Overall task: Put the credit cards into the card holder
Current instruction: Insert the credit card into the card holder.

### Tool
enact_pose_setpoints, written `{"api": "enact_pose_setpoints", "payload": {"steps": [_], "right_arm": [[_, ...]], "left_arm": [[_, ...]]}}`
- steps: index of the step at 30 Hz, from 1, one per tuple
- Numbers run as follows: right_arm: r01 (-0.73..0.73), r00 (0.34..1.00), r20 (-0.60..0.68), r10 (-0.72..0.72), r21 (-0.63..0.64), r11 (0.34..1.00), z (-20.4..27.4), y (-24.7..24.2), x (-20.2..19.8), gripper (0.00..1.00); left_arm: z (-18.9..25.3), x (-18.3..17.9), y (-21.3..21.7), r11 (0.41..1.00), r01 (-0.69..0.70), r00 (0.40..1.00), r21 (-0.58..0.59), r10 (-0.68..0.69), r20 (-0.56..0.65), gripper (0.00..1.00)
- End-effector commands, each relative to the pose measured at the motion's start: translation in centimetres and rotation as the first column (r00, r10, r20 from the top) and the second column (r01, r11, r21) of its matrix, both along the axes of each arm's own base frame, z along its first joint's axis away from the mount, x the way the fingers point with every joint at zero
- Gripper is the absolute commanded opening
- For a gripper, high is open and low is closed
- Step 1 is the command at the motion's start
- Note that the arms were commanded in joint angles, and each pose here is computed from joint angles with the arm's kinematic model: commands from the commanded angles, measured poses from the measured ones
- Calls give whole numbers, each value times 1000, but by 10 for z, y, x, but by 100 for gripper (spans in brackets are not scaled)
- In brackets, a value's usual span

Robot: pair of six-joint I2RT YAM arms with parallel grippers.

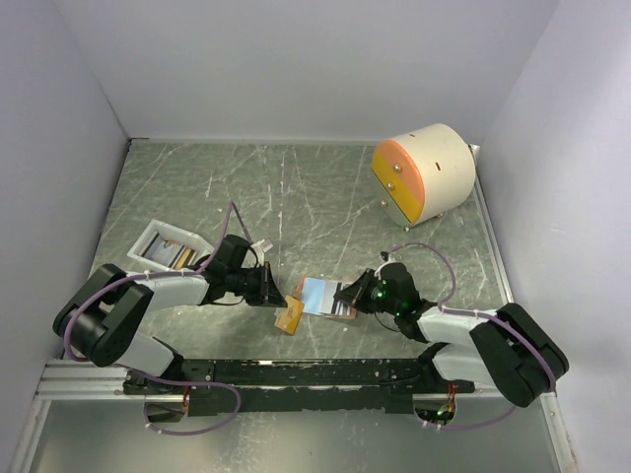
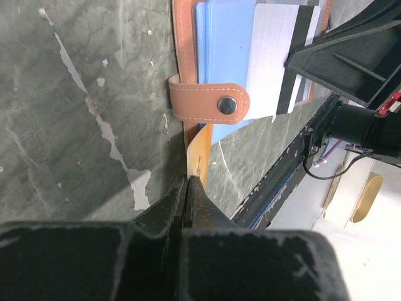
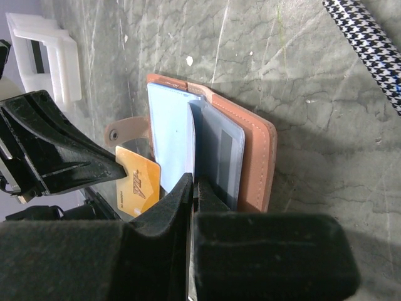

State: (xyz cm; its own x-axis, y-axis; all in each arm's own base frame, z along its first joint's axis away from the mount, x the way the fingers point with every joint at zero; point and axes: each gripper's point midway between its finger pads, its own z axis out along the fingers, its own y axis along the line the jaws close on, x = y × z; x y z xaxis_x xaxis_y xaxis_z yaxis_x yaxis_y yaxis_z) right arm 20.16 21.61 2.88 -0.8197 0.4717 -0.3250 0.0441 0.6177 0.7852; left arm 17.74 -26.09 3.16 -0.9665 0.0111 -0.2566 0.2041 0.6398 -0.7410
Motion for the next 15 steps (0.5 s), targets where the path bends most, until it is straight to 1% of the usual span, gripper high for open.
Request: {"api": "enact_pose_setpoints", "payload": {"steps": [1, 5, 15], "right_arm": [[-10, 1000, -29, 9, -37, 999, -12, -5, -4, 0], [-21, 1000, -22, 20, -46, 999, -13, -4, -3, 0], [-50, 999, 9, 51, -115, 992, -18, -7, 1, 0]], "left_arm": [[-8, -3, 7, 999, 1, 1000, 45, -1, 12, 7], [-8, -3, 7, 999, 0, 1000, 45, -1, 12, 7], [-11, -4, 10, 998, 0, 1000, 69, 0, 7, 7]]}}
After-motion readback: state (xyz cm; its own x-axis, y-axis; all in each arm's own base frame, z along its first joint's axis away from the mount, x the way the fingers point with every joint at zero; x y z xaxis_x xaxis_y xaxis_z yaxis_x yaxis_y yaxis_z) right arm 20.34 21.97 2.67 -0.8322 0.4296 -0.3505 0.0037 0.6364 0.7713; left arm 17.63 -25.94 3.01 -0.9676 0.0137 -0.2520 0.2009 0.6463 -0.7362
